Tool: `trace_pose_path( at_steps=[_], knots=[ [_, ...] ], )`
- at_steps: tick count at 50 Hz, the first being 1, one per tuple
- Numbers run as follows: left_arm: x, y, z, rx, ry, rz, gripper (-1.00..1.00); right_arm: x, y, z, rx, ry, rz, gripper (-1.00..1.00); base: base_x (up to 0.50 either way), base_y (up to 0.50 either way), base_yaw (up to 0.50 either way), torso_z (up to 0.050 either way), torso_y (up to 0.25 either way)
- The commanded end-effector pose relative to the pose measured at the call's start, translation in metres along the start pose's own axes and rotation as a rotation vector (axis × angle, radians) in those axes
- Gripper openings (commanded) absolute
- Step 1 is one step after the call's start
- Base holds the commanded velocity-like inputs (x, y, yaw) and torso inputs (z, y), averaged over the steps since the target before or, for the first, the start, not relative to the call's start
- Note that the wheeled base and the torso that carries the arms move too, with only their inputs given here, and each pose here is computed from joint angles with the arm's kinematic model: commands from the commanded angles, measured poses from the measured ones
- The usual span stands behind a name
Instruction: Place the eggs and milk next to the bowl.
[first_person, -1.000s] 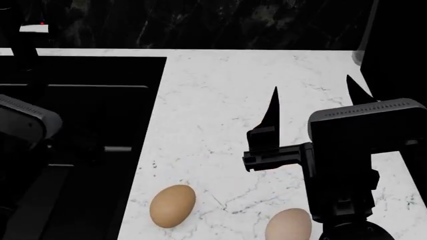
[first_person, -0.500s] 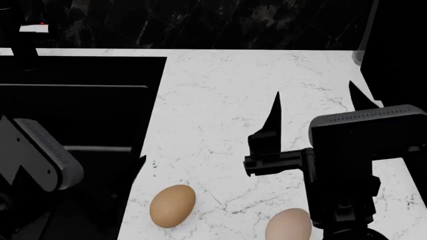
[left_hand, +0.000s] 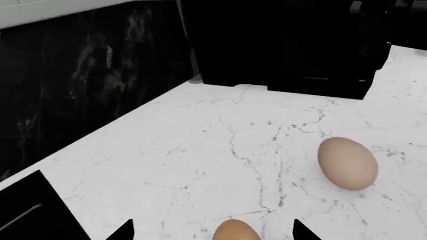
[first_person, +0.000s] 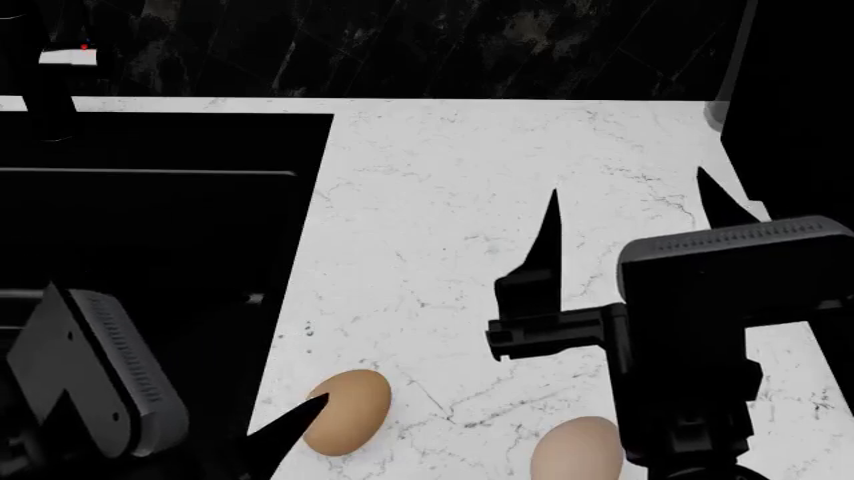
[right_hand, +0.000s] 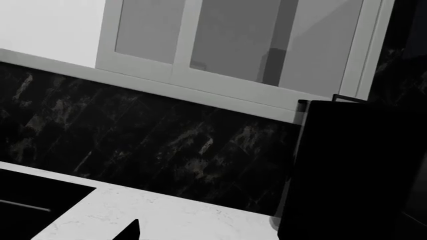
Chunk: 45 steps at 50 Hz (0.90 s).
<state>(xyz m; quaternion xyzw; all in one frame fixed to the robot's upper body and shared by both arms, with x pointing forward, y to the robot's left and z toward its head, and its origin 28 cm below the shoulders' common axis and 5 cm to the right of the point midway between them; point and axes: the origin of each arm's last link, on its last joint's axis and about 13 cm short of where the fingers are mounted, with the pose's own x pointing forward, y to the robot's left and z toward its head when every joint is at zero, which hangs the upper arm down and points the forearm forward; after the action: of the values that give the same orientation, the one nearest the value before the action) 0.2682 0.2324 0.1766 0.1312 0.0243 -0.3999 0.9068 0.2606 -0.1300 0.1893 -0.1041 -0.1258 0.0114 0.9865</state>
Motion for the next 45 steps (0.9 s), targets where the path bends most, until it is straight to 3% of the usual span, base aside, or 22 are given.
trace_pose_path(
  at_steps=[1, 20, 45],
  knots=[
    [0.003, -0.004, -0.003, -0.009, 0.021, -0.042, 1.0, -0.001, -0.002, 0.001, 0.012, -0.008, -0.002, 1.0, 0.0, 0.0, 0.0, 0.0, 0.0],
    [0.013, -0.009, -0.012, -0.007, 0.064, -0.074, 1.0, -0.001, -0.003, -0.001, 0.018, -0.009, 0.0, 1.0, 0.0, 0.0, 0.0, 0.0, 0.0],
    [0.033, -0.004, -0.028, -0.017, 0.105, -0.07, 1.0, -0.003, -0.005, 0.0, 0.011, -0.008, -0.002, 1.0, 0.0, 0.0, 0.0, 0.0, 0.0]
  ],
)
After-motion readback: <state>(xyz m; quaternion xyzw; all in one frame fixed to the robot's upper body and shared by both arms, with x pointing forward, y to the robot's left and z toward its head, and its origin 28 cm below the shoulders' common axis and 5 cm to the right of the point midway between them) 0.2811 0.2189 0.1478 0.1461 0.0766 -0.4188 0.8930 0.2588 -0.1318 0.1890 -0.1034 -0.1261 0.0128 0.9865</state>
